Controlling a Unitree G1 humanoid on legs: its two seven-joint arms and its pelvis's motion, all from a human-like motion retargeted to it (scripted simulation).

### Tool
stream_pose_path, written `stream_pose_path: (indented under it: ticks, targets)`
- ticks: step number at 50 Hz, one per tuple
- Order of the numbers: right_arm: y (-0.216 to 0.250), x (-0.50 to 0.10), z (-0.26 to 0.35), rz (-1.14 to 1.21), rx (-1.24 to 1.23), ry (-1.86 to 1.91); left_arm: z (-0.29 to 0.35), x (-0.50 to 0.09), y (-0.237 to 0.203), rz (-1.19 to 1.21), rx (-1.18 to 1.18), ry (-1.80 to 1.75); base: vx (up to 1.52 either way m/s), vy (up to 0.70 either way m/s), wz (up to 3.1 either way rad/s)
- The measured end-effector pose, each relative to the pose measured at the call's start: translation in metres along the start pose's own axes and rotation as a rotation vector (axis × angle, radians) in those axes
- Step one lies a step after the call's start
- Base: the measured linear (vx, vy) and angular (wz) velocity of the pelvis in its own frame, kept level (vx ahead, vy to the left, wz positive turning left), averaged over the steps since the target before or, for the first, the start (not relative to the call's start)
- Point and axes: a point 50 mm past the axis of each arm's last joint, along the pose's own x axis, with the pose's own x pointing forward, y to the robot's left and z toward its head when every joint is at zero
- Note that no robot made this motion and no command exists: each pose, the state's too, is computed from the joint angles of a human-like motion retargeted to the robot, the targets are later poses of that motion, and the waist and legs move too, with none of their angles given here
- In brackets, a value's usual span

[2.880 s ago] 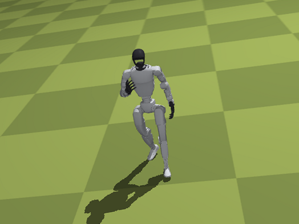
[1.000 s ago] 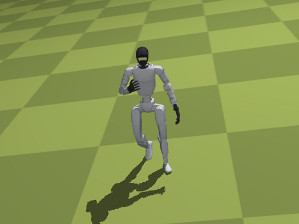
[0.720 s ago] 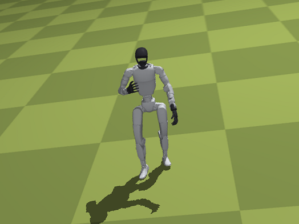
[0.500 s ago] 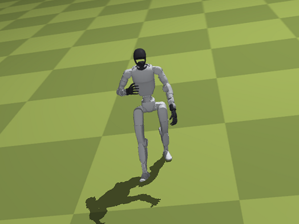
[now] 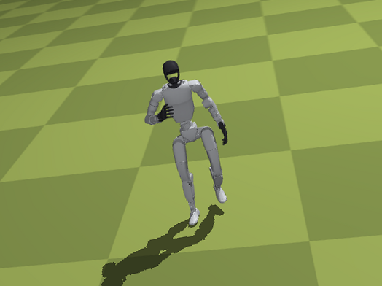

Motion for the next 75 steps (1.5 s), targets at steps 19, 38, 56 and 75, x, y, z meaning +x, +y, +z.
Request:
stream_pose_path:
  ticks: [19,38,56,75]
  targets:
    - [-0.001,0.012,0.018,0.002,-0.037,-0.129,-0.030,-0.002,-0.031,-0.081,-0.152,0.021,0.42,-0.03,-0.47]
    - [0.014,0.002,0.011,0.074,0.102,-0.063,0.021,-0.001,0.027,0.076,0.060,-0.012,0.54,0.12,-0.15]
    - [0.009,0.006,0.008,0.131,-0.007,-0.006,0.297,-0.083,-0.012,0.097,0.172,-0.806,0.41,0.03,0.57]
    - [0.014,-0.002,0.006,0.138,0.005,-0.002,0.174,-0.019,-0.014,0.041,0.275,-0.450,0.52,-0.19,0.11]
